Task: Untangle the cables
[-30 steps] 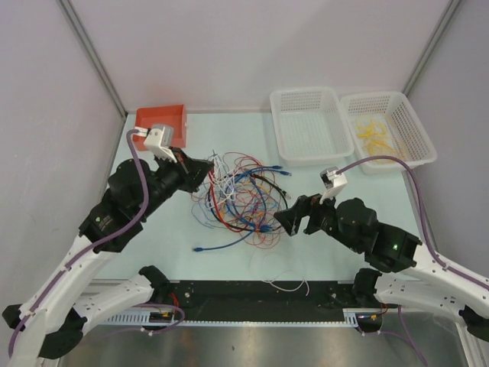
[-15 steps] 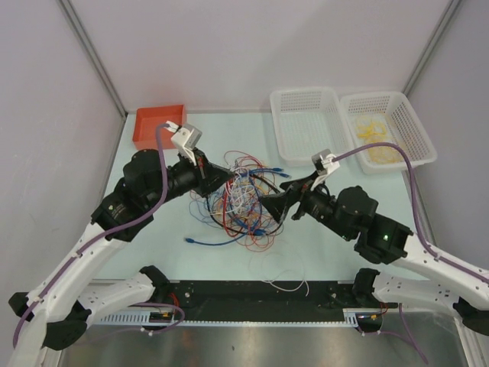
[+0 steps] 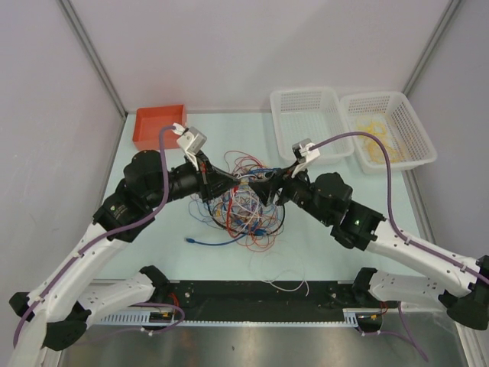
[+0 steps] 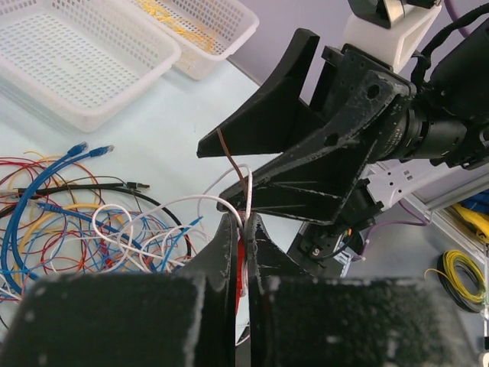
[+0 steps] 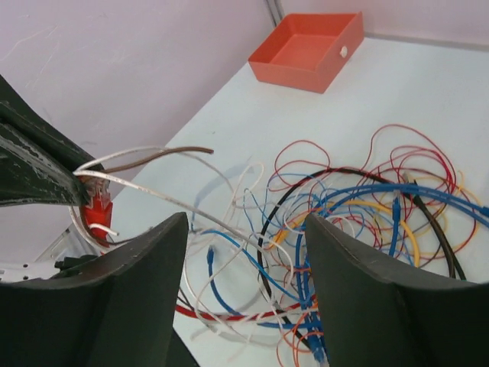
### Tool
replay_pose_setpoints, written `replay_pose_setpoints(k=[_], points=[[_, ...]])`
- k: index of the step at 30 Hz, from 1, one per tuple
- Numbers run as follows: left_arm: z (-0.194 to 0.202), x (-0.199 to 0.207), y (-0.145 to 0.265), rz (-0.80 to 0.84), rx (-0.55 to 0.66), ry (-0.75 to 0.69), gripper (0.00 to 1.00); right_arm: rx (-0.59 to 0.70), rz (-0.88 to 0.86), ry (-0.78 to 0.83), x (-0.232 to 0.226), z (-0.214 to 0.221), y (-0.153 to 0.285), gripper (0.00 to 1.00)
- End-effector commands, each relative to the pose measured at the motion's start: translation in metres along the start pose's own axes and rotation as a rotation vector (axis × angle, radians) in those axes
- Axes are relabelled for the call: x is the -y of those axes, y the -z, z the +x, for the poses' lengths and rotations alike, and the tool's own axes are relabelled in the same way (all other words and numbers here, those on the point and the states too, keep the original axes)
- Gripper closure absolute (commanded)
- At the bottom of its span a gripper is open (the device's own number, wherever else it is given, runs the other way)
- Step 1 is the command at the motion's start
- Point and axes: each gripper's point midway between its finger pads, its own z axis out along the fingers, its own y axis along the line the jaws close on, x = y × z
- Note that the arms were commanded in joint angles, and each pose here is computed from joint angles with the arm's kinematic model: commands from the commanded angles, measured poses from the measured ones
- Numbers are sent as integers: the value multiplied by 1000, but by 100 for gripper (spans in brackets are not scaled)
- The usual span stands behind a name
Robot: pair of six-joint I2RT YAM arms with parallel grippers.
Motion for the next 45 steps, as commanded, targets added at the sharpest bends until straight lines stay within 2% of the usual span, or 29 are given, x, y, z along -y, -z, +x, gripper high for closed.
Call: replay_pose_setpoints(k=[1, 4, 5, 7, 8, 10, 11, 12, 14, 15, 18, 21, 22, 29, 32, 36, 40, 45], points=[[-19, 15, 5, 65, 73, -48, 100, 106, -76, -3, -20, -33, -6, 45], [-16, 13, 4, 56, 71, -44, 100, 103, -86, -7, -22, -31, -10, 60], [-16, 11, 5, 46, 70, -43, 100, 112, -84, -8, -22, -35, -8, 71], [-15, 6, 6, 20, 71, -45, 99, 138, -84, 1, -22, -44, -1, 83], [-14, -2, 6, -24, 70, -39, 89, 156, -60, 2, -18, -49, 3, 100], [-10, -12, 5, -76, 69, -33, 84, 210, -42, 12, -17, -74, 19, 100], [-9, -22, 5, -126, 79, -26, 69, 206, -13, 22, -11, -79, 24, 100], [-7, -27, 5, -146, 81, -18, 59, 246, -8, 35, -14, -100, 35, 100], [-2, -40, 5, -208, 91, 5, 45, 250, 30, 55, -9, -112, 46, 100], [0, -44, 5, -226, 91, 13, 45, 289, 25, 53, -13, -130, 57, 100], [8, -53, 3, -260, 81, 22, 46, 315, 58, 83, -11, -151, 75, 100], [13, -72, 9, -369, 76, 45, 15, 354, 73, 90, -13, -173, 88, 100], [13, -80, 11, -414, 84, 48, 2, 361, 73, 95, -14, -178, 91, 100], [10, -70, 12, -316, 237, 54, 0, 395, 84, 125, -22, -209, 99, 100], [11, -60, 5, -225, 285, 57, 0, 427, 99, 156, -29, -238, 107, 100], [9, -40, -4, -50, 396, 41, 0, 407, 116, 174, -33, -251, 107, 100], [20, -22, -18, 86, 425, 44, 0, 394, 113, 152, -34, -252, 105, 100], [24, 9, -35, 192, 444, -66, 1, 396, 92, 116, -42, -261, 108, 100]])
